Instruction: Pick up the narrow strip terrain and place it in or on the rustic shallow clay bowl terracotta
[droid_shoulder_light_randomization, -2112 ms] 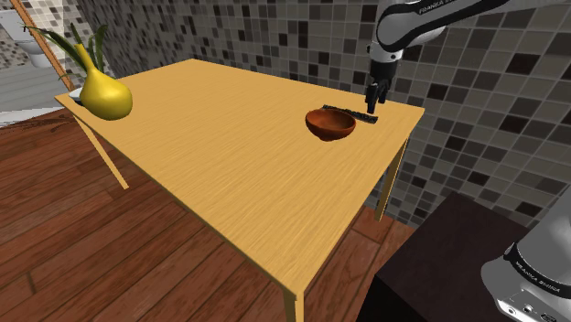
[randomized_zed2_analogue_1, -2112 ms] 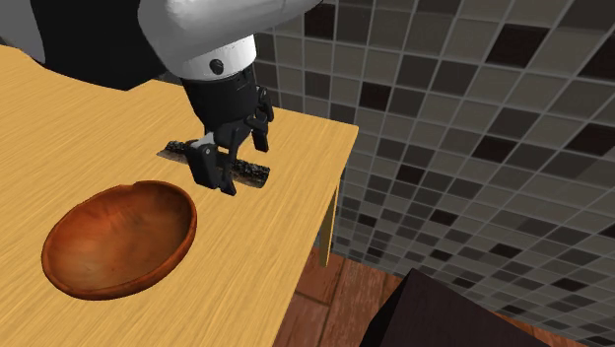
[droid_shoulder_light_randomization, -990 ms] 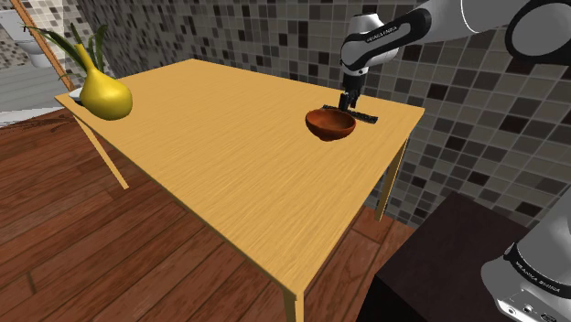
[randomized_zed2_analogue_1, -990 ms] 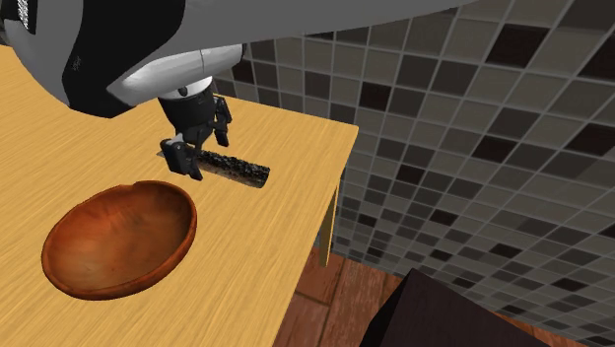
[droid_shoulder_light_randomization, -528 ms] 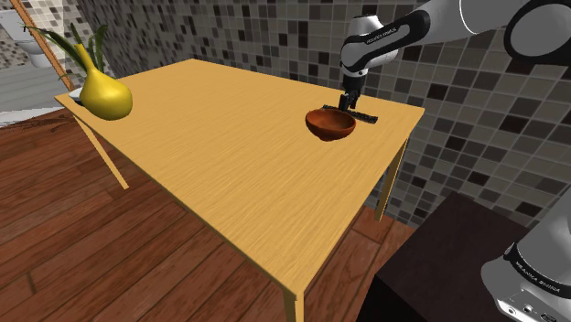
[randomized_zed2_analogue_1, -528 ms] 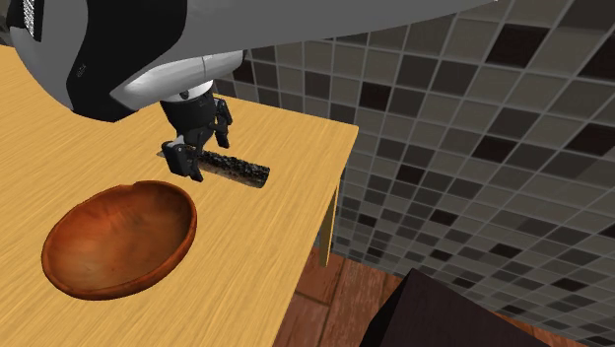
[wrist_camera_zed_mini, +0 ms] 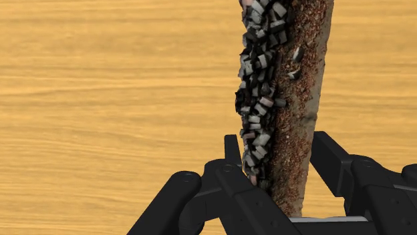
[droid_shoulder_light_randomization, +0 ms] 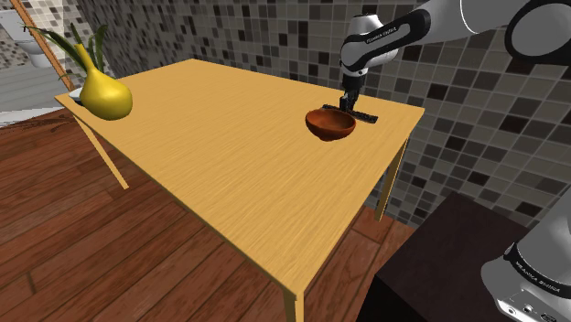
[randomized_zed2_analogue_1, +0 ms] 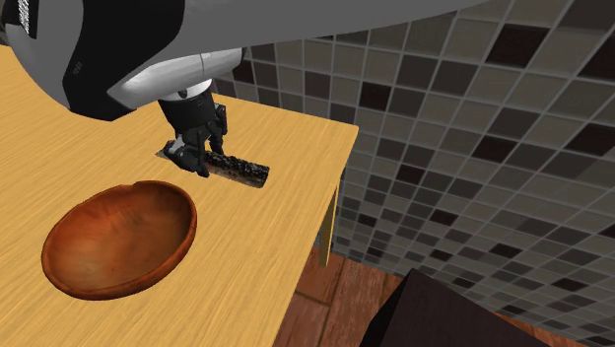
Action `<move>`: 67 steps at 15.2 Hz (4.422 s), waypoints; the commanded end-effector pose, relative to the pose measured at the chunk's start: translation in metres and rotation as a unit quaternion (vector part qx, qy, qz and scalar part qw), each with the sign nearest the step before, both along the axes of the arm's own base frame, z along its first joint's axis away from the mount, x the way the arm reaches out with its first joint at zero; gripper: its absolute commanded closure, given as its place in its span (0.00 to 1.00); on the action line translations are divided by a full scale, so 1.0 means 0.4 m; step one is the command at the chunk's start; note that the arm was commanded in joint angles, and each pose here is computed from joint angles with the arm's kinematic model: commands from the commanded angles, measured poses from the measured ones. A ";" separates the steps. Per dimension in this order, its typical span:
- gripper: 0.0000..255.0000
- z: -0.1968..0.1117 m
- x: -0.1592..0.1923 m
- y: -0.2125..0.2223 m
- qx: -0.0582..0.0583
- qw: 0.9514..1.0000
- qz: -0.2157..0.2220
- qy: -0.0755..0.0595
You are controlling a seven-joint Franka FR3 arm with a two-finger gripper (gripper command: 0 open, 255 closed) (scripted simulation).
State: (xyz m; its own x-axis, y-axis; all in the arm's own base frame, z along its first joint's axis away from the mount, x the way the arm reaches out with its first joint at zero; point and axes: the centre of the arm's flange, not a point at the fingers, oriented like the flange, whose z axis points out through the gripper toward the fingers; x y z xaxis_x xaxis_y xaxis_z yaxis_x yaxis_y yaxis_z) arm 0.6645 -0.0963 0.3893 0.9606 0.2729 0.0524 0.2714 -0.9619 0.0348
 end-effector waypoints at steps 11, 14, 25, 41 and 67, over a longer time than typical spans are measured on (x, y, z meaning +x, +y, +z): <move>1.00 0.099 -0.001 -0.004 0.000 1.000 -0.001 0.003; 1.00 0.139 -0.001 -0.004 0.000 1.000 -0.001 0.003; 1.00 0.284 -0.001 -0.004 0.000 1.000 -0.001 0.003; 1.00 0.380 -0.093 0.278 0.000 1.000 -0.001 0.003; 1.00 0.198 -0.152 0.458 0.000 1.000 -0.001 0.003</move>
State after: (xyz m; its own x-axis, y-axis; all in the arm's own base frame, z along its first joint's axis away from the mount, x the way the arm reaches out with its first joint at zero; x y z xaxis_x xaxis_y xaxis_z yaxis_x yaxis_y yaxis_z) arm 0.6035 0.0869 0.4685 0.9613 0.2713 0.0472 0.2699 -0.9623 0.0340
